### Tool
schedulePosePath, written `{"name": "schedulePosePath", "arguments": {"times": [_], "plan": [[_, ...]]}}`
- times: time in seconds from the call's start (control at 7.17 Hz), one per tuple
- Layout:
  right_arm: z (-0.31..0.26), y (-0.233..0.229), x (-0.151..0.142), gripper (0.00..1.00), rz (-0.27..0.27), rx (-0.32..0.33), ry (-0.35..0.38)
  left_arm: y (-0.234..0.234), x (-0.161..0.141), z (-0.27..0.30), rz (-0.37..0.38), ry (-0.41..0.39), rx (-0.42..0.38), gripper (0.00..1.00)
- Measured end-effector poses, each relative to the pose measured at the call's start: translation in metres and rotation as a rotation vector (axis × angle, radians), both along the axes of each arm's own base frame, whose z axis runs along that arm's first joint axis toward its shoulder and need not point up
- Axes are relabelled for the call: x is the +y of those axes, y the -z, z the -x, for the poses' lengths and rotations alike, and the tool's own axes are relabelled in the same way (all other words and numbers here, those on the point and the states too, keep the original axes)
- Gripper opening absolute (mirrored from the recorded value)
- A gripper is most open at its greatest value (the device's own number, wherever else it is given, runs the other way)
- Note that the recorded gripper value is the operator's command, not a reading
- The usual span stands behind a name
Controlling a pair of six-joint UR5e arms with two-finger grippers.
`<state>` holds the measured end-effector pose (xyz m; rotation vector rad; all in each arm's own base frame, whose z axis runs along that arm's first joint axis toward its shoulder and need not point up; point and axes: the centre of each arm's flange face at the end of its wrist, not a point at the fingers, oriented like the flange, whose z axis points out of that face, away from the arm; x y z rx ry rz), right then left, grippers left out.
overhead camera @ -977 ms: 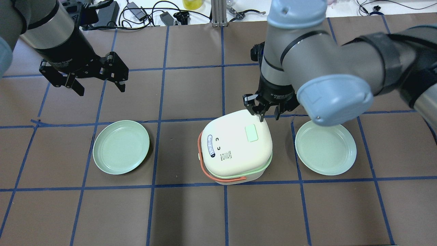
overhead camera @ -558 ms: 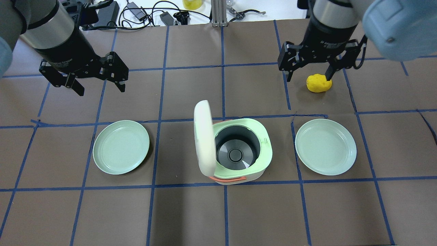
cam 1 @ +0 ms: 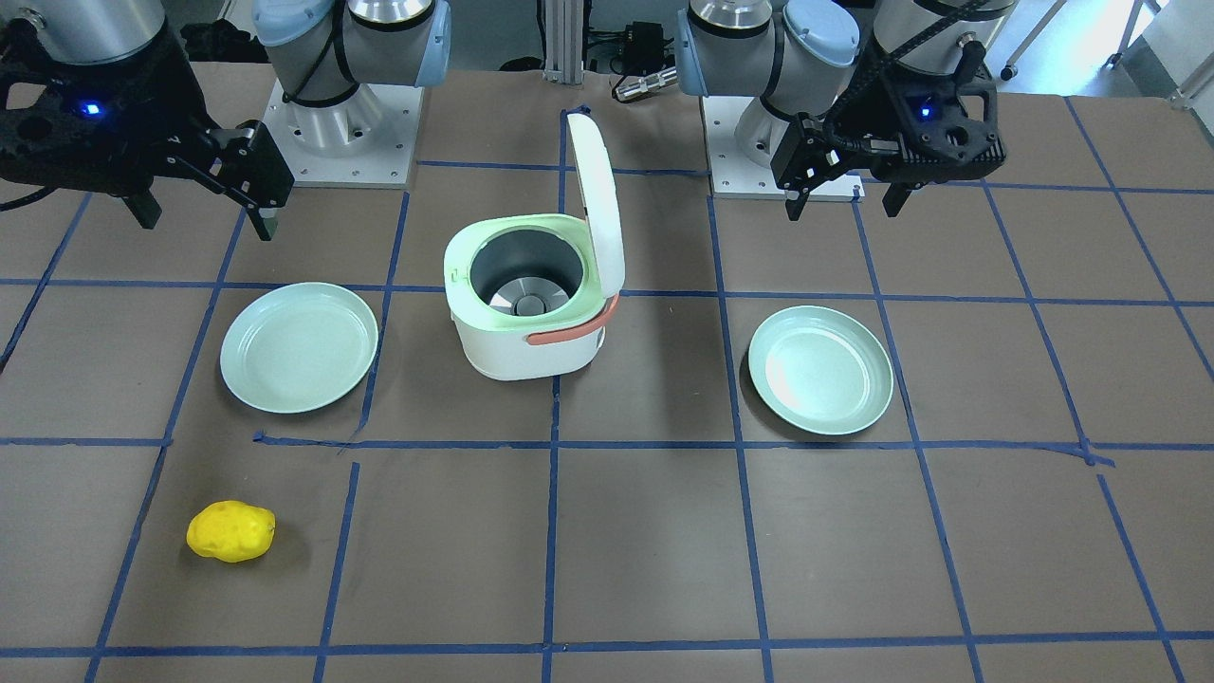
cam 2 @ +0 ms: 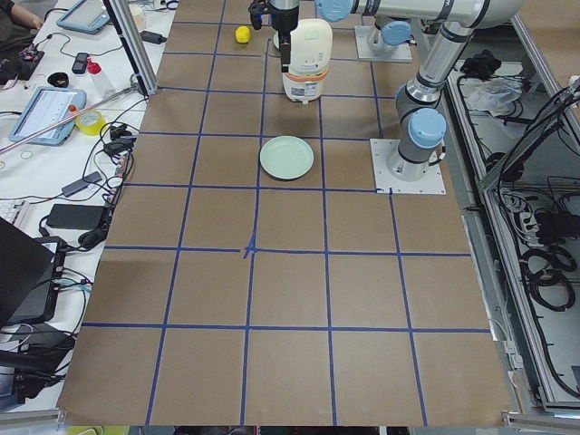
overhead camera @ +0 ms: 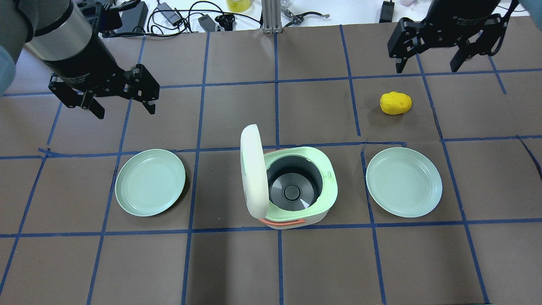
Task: Press rice cooker button
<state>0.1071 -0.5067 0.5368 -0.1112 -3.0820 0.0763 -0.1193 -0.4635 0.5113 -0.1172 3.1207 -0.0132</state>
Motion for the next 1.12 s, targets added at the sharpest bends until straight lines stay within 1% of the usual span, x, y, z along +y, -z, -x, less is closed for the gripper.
{"name": "schedulePosePath", "arguments": {"times": [0.56, 0.84, 1.12], "plan": [[-0.001, 0.004, -0.001, 1.0, 0.005, -0.014, 0.008, 0.0, 0.0, 0.0, 0.0, 0.001, 0.0, 1.0], [-0.005, 0.01, -0.004, 1.0, 0.036, -0.021, 0.002, 0.0, 0.0, 0.0, 0.0, 0.0, 0.0, 1.0], [-0.006, 0.013, -0.005, 1.0, 0.056, -0.031, 0.0, 0.0, 0.0, 0.0, 0.0, 0.001, 0.0, 1.0]]}}
